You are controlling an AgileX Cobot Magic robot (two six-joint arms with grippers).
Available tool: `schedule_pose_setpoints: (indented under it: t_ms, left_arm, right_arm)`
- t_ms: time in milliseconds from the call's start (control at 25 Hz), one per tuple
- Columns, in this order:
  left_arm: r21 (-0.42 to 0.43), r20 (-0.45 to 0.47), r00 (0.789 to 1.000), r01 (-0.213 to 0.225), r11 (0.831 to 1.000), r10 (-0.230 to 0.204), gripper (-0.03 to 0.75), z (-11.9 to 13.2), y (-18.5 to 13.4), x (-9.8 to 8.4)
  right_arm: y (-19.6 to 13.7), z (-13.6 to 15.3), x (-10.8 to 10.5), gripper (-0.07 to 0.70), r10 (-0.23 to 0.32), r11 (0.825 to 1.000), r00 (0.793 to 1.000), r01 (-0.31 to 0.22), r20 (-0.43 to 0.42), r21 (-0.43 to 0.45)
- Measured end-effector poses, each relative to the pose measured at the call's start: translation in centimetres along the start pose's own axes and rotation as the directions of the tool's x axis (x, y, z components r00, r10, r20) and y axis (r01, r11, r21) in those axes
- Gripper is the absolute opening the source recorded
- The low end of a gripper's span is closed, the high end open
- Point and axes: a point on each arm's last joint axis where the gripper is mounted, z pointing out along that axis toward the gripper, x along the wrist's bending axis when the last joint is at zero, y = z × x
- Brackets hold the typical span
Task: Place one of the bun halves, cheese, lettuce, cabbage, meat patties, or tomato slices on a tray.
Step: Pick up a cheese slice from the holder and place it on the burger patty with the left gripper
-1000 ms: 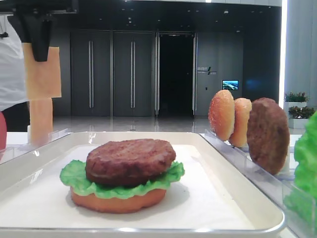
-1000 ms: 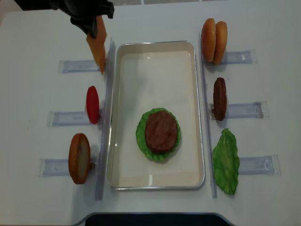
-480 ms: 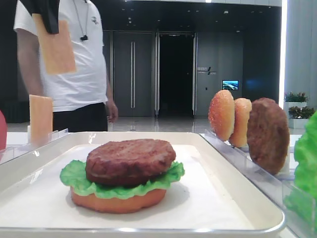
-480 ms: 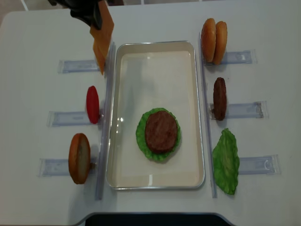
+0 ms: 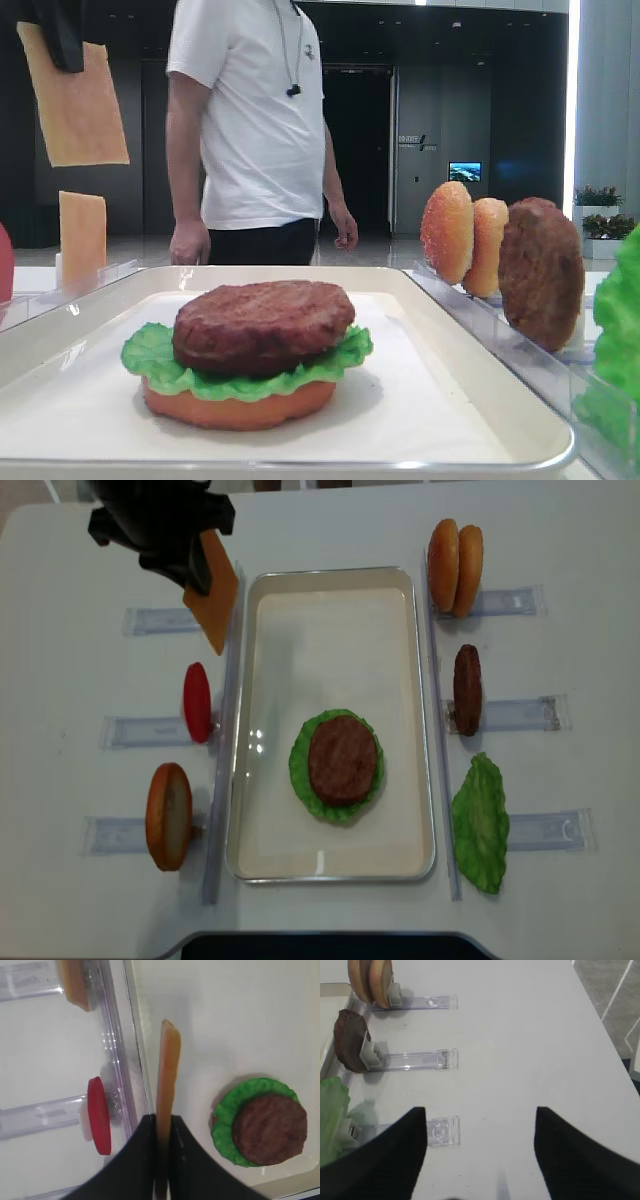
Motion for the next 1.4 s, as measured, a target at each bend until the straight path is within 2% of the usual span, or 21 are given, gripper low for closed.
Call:
schedule_pose_setpoints:
  t_ms: [160,320,480,720,920,1040,1120,1280,1400]
  left_arm:
    - [-0.009,0.085,0.996,0.013,1.0,-0.012,0.032,0.6,-1.1,-0.5]
    - [0.006,0.182,0.983,0.017,1.0,-0.018,0.032,2.0,-2.0,-1.0]
    - [0.005,0.231,0.973,0.001,1.0,-0.002,0.032,3.3,-3.3,-2.0]
    - [-0.004,0.346,0.938,-0.017,1.0,0.017,0.032,4.4,-4.6,-4.4]
    - [-0.004,0.4,0.916,-0.039,0.999,0.037,0.032,4.8,-5.9,-5.9]
    - [-0.008,0.42,0.906,-0.053,0.999,0.051,0.032,5.0,-6.9,-6.4]
    - [-0.017,0.45,0.891,-0.054,0.998,0.056,0.032,5.1,-7.5,-6.8]
    - [-0.026,0.503,0.863,-0.049,0.998,0.055,0.032,5.9,-8.8,-7.1]
    - [-0.027,0.525,0.85,-0.039,0.999,0.047,0.032,6.8,-9.6,-7.0]
  right_arm:
    - [0.0,0.0,0.0,0.47,0.0,1.0,1.0,0.0,0.0,0.0]
    - [0.0,0.0,0.0,0.47,0.0,1.0,1.0,0.0,0.0,0.0]
    - [0.0,0.0,0.0,0.47,0.0,1.0,1.0,0.0,0.0,0.0]
    - [0.0,0.0,0.0,0.47,0.0,1.0,1.0,0.0,0.0,0.0]
    - [0.0,0.0,0.0,0.47,0.0,1.0,1.0,0.0,0.0,0.0]
    - [0.0,0.0,0.0,0.47,0.0,1.0,1.0,0.0,0.0,0.0]
    - [0.0,0.0,0.0,0.47,0.0,1.0,1.0,0.0,0.0,0.0]
    - [0.0,0.0,0.0,0.47,0.0,1.0,1.0,0.0,0.0,0.0]
    - [0.0,0.0,0.0,0.47,0.0,1.0,1.0,0.0,0.0,0.0]
